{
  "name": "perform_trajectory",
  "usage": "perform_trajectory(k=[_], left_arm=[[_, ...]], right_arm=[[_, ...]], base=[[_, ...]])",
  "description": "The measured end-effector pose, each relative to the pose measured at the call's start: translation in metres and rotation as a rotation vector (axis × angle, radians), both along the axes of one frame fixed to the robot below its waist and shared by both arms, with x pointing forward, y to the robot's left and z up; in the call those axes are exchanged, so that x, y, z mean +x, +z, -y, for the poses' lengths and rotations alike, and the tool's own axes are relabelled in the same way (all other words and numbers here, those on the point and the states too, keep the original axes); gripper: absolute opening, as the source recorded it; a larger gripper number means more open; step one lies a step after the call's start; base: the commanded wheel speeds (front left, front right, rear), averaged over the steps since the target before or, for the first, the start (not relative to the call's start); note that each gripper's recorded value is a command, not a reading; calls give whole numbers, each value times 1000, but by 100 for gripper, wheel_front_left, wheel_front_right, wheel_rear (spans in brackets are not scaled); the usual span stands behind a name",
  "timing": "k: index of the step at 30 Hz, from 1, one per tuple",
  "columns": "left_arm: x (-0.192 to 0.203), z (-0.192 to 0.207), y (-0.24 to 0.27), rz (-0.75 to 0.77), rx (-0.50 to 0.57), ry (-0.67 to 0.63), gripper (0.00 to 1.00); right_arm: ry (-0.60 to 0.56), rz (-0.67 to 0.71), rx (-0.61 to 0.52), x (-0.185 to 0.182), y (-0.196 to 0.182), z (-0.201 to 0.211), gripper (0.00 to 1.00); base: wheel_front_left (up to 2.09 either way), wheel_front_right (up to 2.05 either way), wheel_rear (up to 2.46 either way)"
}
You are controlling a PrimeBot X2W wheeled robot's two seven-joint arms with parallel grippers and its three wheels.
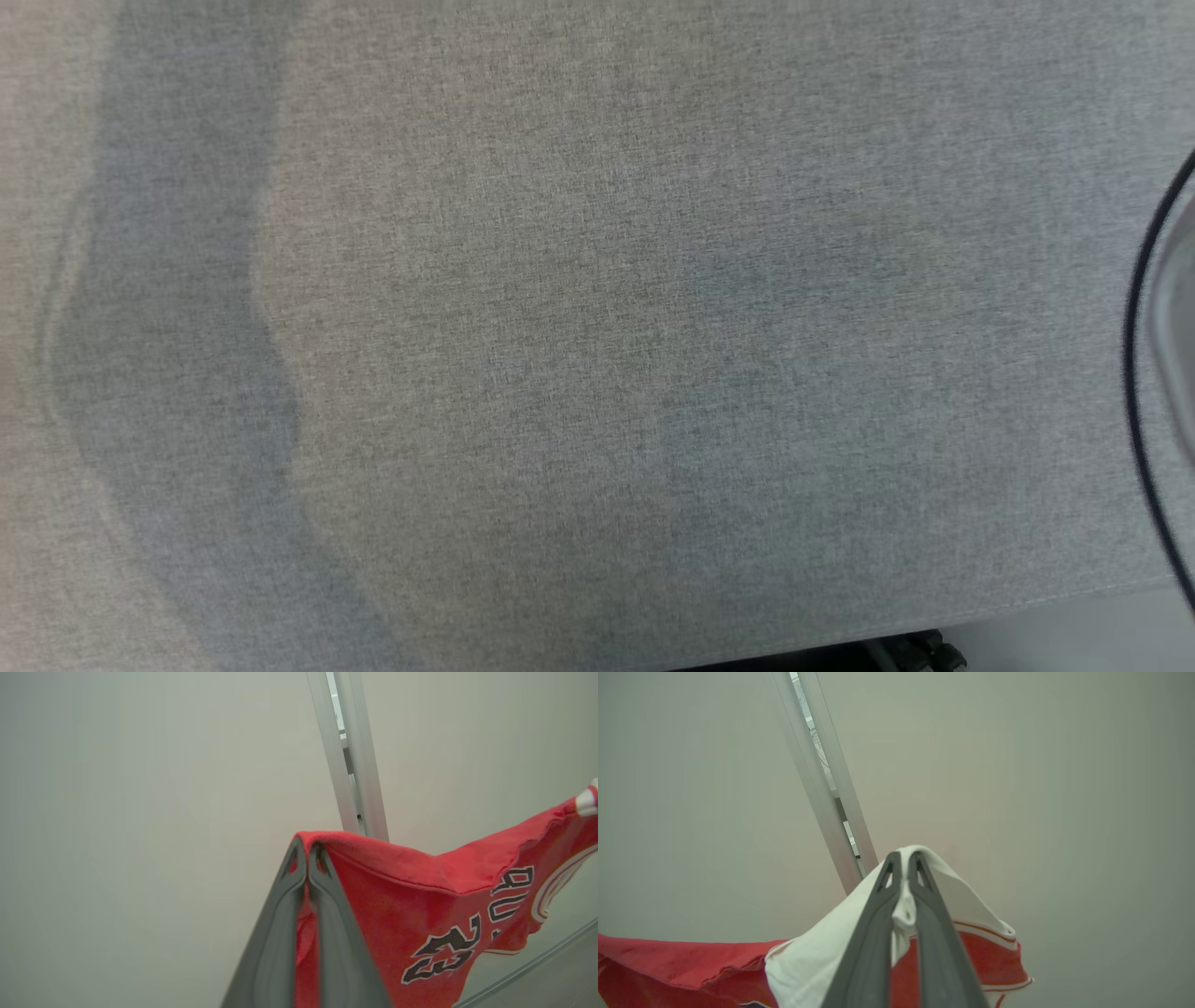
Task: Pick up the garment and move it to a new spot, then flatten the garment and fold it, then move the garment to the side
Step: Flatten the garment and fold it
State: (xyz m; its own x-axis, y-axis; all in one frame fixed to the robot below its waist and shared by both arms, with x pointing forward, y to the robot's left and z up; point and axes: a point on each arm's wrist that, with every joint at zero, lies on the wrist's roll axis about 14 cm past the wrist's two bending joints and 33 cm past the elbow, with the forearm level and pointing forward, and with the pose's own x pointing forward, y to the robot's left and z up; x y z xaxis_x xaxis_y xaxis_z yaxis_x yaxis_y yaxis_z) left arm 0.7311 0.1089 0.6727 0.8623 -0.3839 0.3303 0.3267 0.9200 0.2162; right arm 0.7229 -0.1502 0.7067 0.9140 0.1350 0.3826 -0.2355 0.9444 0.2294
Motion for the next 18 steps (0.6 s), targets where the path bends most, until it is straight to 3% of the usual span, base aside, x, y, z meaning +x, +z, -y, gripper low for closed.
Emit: perform_trajectory(k=[5,11,14,18], left_arm=[[-16,13,-135,-212,22,-63,0],[-102,3,-257,-495,-17,-87,0],[-156,2,-286,-596,-44,-84,0],[-222,5,-290,-658,-114,-72,0]], right_arm=[[15,-227,55,-7,-133,1,0],[-5,-457,104,-89,-241,24,0],[-34,-553,104,-143,-270,41,0],[-68,-615,161,-209,-278,56,0]], base=[[0,0,0],[0,0,0],[0,0,0],[0,0,0]])
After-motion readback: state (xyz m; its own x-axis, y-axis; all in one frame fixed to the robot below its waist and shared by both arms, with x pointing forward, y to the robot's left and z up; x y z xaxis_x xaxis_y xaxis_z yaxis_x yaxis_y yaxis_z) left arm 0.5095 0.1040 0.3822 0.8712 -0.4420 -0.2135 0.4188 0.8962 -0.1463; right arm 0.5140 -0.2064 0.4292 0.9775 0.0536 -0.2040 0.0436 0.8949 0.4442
